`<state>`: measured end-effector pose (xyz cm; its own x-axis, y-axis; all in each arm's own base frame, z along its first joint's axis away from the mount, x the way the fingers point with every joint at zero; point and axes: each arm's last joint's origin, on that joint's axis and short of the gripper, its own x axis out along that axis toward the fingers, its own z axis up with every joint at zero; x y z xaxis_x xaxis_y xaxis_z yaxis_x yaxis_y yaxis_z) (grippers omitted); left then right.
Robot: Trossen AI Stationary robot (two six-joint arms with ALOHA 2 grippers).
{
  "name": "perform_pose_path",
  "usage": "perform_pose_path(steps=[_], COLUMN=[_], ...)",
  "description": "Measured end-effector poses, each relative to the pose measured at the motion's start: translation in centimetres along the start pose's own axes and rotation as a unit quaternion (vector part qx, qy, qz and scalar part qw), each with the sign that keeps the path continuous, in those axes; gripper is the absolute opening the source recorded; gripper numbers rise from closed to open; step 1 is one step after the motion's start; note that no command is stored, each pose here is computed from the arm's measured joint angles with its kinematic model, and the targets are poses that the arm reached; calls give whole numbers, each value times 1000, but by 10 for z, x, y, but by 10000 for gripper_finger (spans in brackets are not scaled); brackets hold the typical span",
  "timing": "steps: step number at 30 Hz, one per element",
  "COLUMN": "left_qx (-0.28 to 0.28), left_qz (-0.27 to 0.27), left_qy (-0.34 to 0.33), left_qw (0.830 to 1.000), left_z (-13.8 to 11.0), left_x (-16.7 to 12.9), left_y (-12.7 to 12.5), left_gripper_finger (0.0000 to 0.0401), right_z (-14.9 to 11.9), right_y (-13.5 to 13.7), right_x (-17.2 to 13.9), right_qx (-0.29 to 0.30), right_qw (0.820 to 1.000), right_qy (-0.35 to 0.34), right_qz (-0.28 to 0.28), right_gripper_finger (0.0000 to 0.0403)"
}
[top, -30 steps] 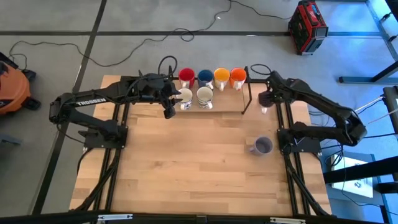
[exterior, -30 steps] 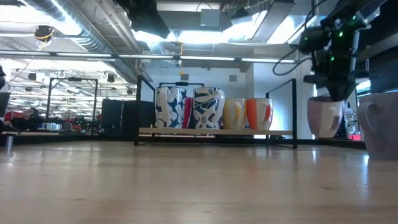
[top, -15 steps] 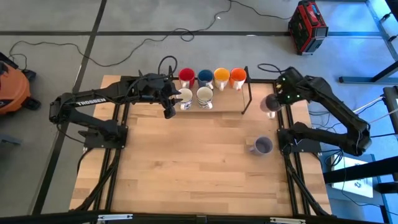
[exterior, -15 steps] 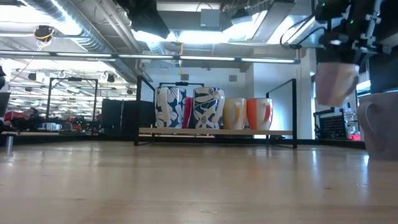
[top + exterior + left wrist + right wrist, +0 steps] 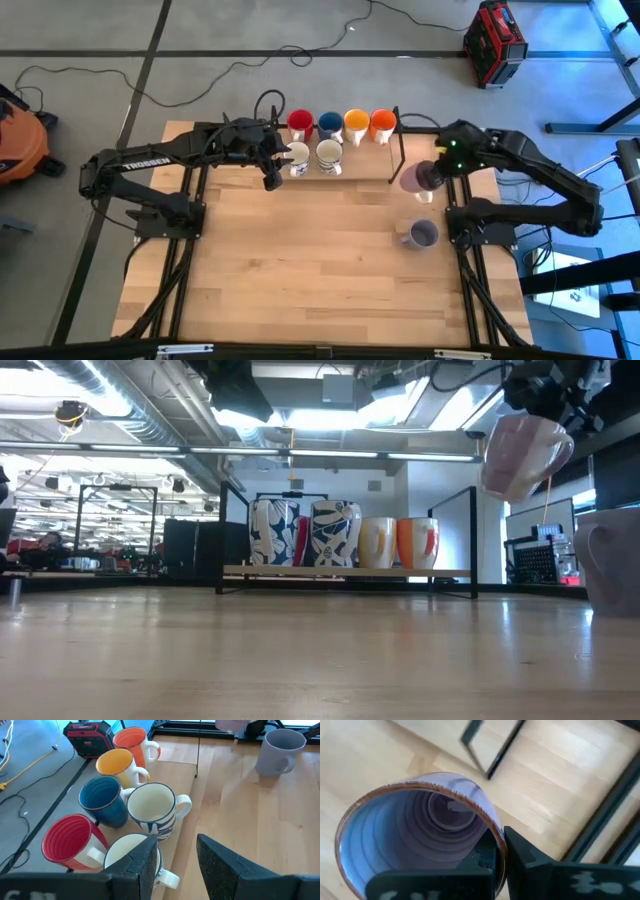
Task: Place coffee mugs
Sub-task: Put the violet mug on the shelf
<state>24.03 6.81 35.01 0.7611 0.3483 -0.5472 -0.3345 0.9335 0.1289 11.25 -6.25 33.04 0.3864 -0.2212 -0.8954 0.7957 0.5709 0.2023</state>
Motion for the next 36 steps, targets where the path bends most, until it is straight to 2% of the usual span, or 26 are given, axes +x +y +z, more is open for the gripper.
perform_pose_path(steps=[8,16,22,29,36], left_qx=[0,0,0,0,0], left_qz=[2,2,2,2,2], left_qy=[0,0,0,0,-3], left_qw=[1000,1000,1000,1000,1000], left_z=[0,0,0,0,1], left_x=[0,0,0,0,0], left_y=[0,0,0,0,0], left_gripper_finger=[133,133,133,133,133], right_z=[1,11,27,61,98], right_y=[29,71,92,116,112], right_x=[8,24,42,57,88], right_qx=[-63,-128,-136,-128,-104], right_qw=[997,987,988,992,993], right_qy=[-7,-60,-48,-14,31], right_qz=[34,82,50,5,-44], right_gripper_finger=[3,3,3,3,3])
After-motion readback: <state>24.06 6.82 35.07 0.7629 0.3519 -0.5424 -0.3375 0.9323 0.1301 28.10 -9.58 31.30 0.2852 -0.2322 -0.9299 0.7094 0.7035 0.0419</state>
